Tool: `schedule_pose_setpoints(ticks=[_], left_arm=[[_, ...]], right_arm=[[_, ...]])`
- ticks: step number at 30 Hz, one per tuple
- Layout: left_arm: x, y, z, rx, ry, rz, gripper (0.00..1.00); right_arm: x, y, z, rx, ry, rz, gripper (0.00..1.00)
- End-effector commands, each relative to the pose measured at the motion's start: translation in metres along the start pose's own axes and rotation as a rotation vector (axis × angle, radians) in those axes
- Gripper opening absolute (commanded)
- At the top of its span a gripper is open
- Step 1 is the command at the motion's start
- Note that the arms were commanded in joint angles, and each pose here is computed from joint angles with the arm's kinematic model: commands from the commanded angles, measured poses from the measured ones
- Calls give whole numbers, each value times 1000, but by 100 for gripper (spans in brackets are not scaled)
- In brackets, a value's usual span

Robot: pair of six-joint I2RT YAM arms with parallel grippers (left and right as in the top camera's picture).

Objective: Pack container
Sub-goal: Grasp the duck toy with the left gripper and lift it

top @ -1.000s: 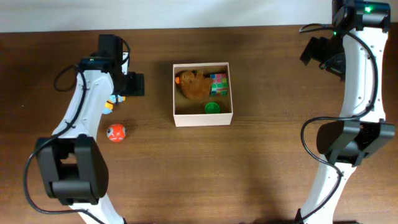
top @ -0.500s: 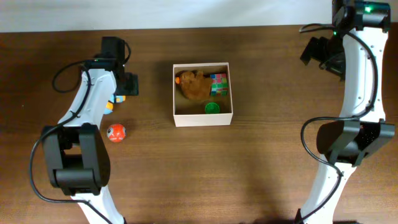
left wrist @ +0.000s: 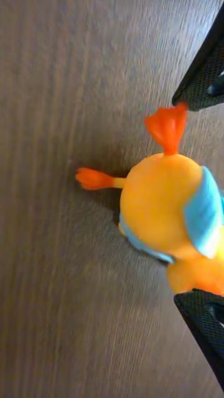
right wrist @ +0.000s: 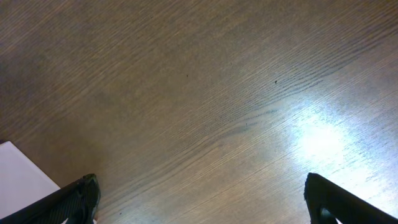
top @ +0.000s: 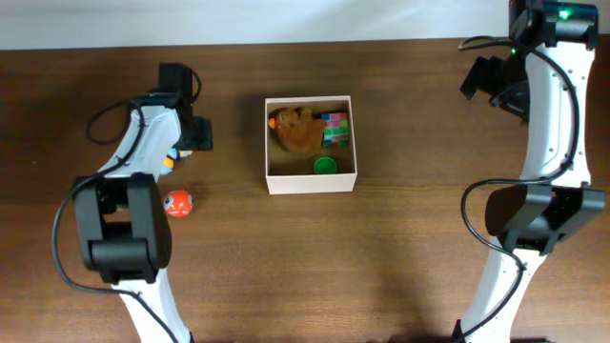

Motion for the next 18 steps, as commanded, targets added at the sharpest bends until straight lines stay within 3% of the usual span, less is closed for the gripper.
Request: schedule_pose_setpoints(ticks=[1, 3, 9, 12, 18], left_arm=[[11, 3, -2, 1, 3, 26, 80], [13, 5, -4, 2, 12, 36, 71], [24, 12, -9, 8, 25, 67, 67], [26, 14, -11, 9, 34, 76, 43], [26, 15, -13, 10, 49, 81, 21]], right_arm=[[-13, 1, -1, 9, -1, -27, 99], [-13, 1, -1, 9, -1, -27, 99], [-13, 1, -1, 9, 0, -27, 99], [-13, 1, -1, 9, -1, -27, 99], [-13, 1, -1, 9, -1, -27, 99]])
Point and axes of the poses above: each gripper's point midway between its finger pads, its own x axis out along the fingers, its own z axis along the line the jaws close on, y = z × x, the point moved 1 cm from there along -x, back along the fingers, and after that the axes turned 15 degrees about -x, right-handed, at the moved point
